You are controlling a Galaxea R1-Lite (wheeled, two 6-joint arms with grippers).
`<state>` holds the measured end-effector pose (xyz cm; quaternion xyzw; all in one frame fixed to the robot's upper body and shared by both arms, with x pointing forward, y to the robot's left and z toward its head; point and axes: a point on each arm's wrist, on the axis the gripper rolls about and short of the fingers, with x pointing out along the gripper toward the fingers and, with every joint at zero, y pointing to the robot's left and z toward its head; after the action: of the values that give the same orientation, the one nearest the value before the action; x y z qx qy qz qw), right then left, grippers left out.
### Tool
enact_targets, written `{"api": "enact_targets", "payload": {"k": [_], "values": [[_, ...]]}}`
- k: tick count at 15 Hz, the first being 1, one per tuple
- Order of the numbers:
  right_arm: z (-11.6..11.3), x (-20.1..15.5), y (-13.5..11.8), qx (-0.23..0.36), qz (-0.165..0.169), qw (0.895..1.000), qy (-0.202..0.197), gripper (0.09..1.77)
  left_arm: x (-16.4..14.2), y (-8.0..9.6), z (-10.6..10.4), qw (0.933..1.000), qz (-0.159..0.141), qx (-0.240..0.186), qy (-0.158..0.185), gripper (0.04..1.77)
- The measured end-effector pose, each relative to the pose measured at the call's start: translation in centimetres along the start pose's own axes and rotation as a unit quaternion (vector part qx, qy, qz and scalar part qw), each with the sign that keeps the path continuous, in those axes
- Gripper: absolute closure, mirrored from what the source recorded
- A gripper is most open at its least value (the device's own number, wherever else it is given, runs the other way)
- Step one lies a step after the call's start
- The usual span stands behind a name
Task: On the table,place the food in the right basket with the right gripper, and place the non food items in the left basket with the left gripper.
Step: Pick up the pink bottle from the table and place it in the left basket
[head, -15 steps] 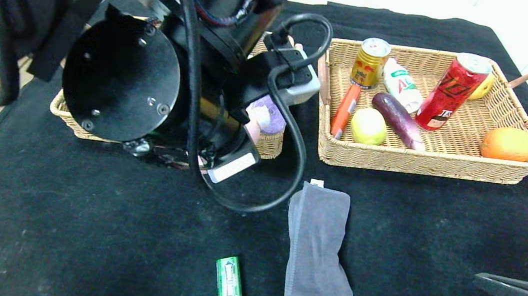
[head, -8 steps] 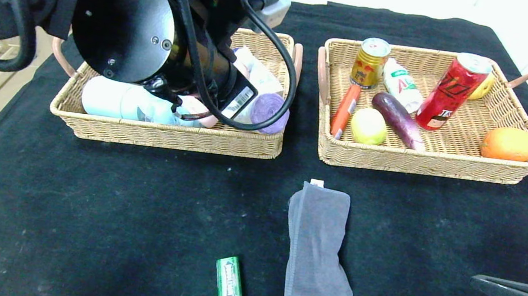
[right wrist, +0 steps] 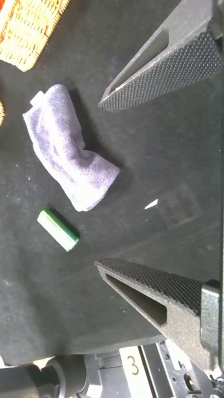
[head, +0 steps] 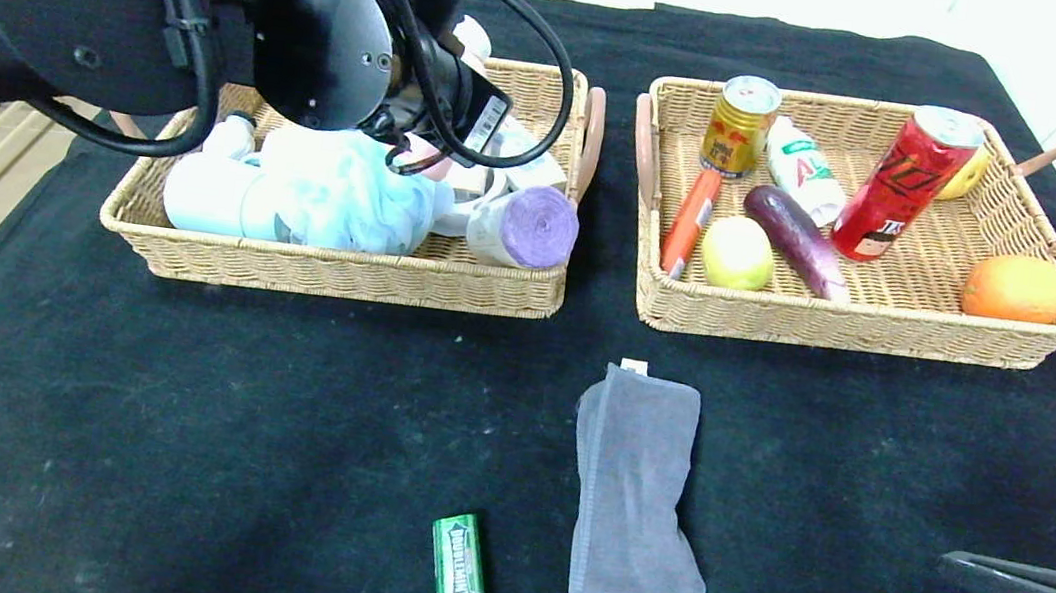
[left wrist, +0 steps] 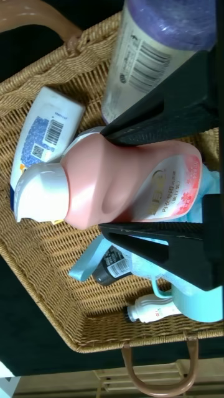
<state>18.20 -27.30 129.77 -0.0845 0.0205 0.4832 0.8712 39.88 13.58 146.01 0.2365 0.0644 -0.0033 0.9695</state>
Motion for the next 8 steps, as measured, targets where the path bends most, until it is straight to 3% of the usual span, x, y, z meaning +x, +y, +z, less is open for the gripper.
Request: {"api": "enact_targets", "payload": {"k": [3, 8], "values": [[-0.1, 0.1, -0.1, 0.002, 0.001, 1.000, 0.004, 0.15, 1.0, -0.7, -0.4, 1.0000, 0.000, 0.003, 0.005, 1.01], [-0.2, 0.3, -0.1, 0.004, 0.002, 1.000, 0.008, 0.15, 1.4, -1.1, -0.7, 1.0000, -0.001, 0.003, 0.009, 0.61]]}}
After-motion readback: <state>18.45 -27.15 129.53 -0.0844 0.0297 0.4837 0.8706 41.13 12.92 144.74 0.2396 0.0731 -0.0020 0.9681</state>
